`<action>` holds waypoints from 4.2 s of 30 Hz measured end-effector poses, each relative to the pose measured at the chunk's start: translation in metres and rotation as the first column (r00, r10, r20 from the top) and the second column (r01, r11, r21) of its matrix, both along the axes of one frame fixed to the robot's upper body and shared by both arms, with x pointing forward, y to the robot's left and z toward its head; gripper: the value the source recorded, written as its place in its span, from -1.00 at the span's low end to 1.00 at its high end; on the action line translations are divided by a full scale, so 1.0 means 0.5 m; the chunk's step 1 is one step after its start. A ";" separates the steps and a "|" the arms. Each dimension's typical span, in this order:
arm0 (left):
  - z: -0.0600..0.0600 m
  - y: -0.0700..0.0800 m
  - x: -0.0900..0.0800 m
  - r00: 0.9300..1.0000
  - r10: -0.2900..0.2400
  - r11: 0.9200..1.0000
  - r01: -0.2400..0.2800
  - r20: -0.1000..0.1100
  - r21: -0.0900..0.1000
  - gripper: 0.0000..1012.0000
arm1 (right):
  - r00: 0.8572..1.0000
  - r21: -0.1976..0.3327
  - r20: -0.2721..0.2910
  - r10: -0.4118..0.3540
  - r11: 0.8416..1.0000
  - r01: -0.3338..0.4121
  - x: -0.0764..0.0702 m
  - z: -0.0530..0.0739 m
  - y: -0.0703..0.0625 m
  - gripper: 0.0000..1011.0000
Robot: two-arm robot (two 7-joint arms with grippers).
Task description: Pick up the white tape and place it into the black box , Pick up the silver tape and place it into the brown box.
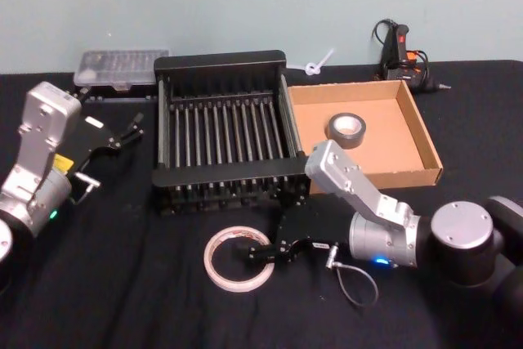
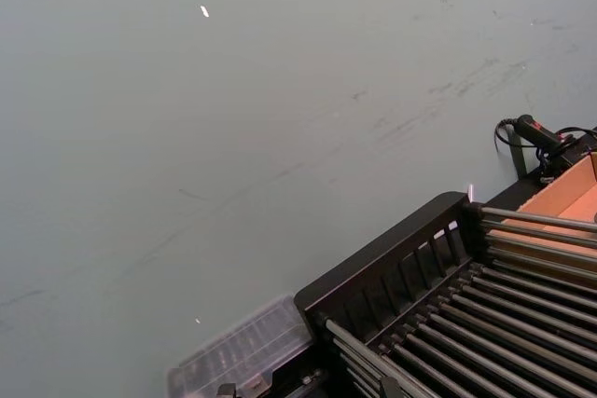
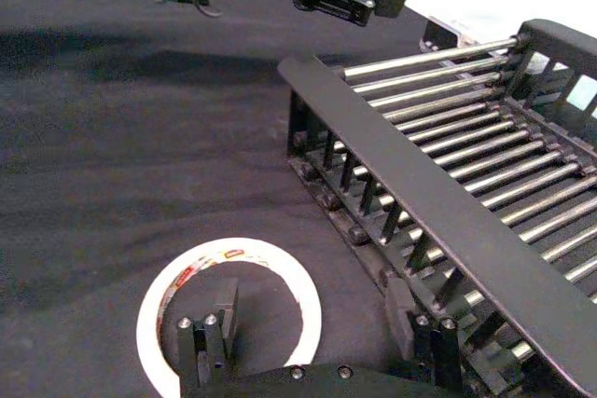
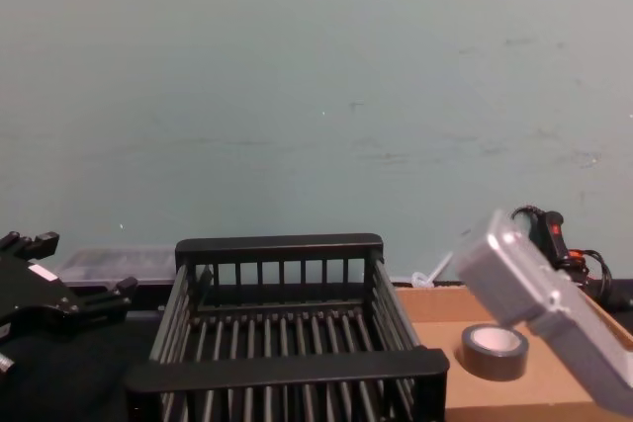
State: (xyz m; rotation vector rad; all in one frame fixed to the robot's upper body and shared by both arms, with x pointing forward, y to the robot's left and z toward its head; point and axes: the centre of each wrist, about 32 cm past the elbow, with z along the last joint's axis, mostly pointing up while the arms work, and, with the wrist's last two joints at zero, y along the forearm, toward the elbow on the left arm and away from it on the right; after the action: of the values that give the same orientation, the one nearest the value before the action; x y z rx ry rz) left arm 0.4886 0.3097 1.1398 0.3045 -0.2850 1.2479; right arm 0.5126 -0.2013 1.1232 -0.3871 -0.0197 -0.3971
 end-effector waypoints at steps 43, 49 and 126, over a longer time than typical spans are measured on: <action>0.000 0.000 0.000 1.000 0.000 1.000 0.000 0.000 0.000 0.98 | 1.000 -0.059 -0.001 -0.009 0.998 0.009 -0.001 -0.010 0.022 0.98; 0.000 0.000 0.000 1.000 0.000 1.000 0.000 0.000 0.000 0.98 | 1.000 -0.058 -0.002 -0.009 0.998 0.009 0.000 -0.009 0.022 0.85; 0.000 0.000 0.000 1.000 0.000 1.000 0.000 0.000 0.000 0.98 | 0.984 0.154 0.163 -0.069 0.987 0.044 0.008 0.119 -0.040 -0.85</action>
State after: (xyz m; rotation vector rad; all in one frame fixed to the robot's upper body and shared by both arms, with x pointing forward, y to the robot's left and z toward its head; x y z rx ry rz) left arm 0.4886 0.3097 1.1398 0.3044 -0.2850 1.2480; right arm 0.5166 -0.2213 1.1826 -0.2052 -0.1426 -0.4837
